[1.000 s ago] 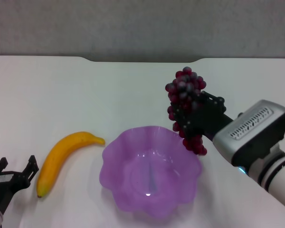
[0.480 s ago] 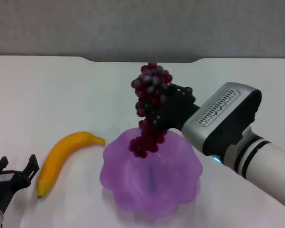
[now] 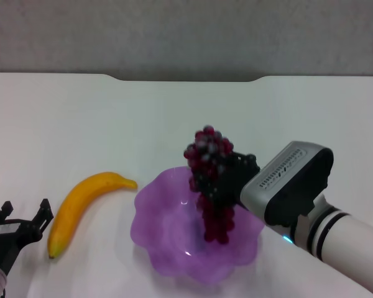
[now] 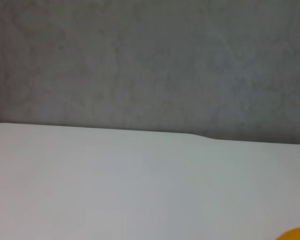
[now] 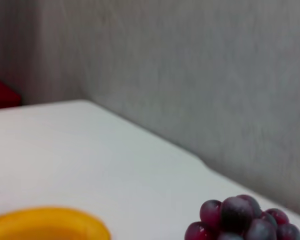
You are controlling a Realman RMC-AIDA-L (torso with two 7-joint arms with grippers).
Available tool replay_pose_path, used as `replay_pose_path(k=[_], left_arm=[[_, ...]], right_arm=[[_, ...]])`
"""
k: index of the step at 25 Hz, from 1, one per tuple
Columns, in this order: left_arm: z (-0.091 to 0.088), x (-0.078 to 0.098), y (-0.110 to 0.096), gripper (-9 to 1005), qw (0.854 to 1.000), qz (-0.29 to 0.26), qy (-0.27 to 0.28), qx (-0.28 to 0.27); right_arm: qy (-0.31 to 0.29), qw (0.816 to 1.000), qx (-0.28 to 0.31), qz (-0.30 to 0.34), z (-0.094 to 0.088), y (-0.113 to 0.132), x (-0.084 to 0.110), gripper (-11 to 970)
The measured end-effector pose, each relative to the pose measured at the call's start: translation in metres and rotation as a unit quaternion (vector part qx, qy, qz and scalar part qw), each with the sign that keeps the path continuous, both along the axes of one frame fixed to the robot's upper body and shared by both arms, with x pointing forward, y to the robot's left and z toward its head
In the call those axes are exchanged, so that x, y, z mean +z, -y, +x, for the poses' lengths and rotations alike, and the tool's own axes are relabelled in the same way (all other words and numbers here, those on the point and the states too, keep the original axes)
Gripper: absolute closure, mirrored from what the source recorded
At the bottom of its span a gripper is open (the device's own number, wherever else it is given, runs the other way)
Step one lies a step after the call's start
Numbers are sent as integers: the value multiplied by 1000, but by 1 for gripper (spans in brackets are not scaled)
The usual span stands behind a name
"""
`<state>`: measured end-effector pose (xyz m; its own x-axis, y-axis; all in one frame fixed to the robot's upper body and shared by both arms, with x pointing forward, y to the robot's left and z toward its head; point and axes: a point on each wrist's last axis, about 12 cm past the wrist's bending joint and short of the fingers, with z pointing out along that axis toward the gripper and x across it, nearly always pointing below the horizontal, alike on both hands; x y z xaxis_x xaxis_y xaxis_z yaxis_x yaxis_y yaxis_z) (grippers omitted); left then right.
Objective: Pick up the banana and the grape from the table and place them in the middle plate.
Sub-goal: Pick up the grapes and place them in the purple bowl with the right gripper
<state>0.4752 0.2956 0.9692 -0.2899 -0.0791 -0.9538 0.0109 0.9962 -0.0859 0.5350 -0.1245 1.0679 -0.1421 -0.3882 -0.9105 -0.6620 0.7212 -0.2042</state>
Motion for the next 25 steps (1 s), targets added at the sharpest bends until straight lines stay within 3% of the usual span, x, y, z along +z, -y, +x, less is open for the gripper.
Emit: replay_pose_path(k=[4, 11, 25], left_arm=[[1, 1, 1, 174, 1000, -1, 1, -1], [3, 1, 2, 174, 1000, -2, 3, -2], [3, 1, 3, 174, 1000, -2, 3, -3]], right_arm=[[-37, 999, 5, -11, 1, -3, -17, 508], [-52, 998, 21, -24, -1, -9, -26, 510], [-15, 999, 20, -29, -12, 1, -41, 418]])
